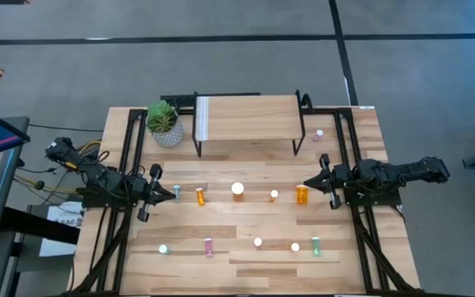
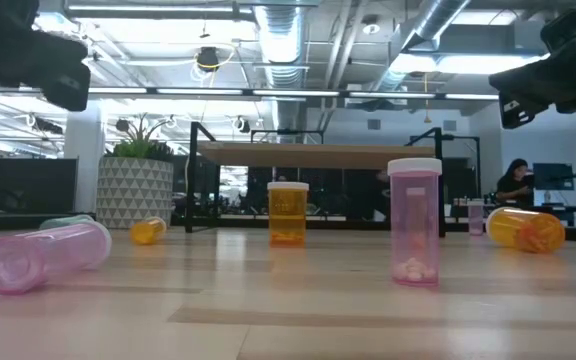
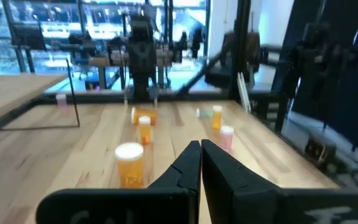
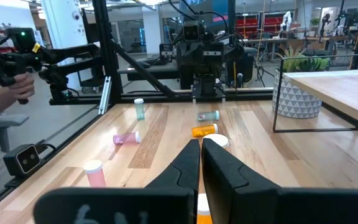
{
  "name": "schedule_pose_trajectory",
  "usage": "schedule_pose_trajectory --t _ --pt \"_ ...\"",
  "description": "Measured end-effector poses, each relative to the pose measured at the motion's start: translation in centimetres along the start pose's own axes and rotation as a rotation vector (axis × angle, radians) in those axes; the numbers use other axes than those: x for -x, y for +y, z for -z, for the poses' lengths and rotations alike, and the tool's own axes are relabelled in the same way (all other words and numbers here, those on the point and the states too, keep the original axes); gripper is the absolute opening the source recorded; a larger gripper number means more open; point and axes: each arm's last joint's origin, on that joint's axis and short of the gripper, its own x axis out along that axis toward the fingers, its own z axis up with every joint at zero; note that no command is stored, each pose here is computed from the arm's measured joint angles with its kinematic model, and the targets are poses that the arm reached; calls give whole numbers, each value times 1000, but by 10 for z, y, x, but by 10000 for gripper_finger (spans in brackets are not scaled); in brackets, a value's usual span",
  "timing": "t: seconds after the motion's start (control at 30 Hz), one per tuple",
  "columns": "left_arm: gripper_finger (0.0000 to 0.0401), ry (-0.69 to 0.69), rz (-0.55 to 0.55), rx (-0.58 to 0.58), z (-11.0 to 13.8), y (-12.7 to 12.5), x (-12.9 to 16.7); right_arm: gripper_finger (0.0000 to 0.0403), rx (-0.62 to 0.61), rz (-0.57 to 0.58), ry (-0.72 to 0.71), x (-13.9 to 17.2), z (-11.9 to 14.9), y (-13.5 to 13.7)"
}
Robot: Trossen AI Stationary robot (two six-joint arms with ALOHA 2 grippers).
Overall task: Pick and place medicine bottles onto shelf by color
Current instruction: Put the left big orange pill bottle on the shelf
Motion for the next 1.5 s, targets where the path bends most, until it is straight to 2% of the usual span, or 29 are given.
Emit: schedule_pose_trajectory --t 0.07,0.13,0.23,0.43,0.53,0.67,0.87,1.0,1.13,1.27,1.5 --pt "0 -70 -2 46 -9 0 0 43 0 0 0 0 0 0" --pt "0 -80 -2 76 -18 0 1 43 0 0 0 0 0 0" --pt "0 -24 -41 57 -31 -1 -1 43 0 0 0 0 0 0" --pt "0 86 -200 6 -55 -2 -12 43 0 0 -1 0 0 0" --pt "3 136 -222 -3 -63 -5 -22 43 0 0 0 0 0 0" --pt "38 242 -258 -30 -65 -7 -47 43 0 0 0 0 0 0" --pt "138 377 -306 -85 -68 -1 -93 43 0 0 0 0 0 0" --pt "181 462 -285 -156 -66 9 -127 43 0 0 -1 0 0 0" --pt "194 533 -245 -152 -60 22 -157 43 0 0 1 0 0 0" --pt "195 531 -175 -129 -56 36 -188 43 0 0 1 0 0 0" --pt "195 644 -175 -114 -40 61 -230 43 0 0 1 0 0 0"
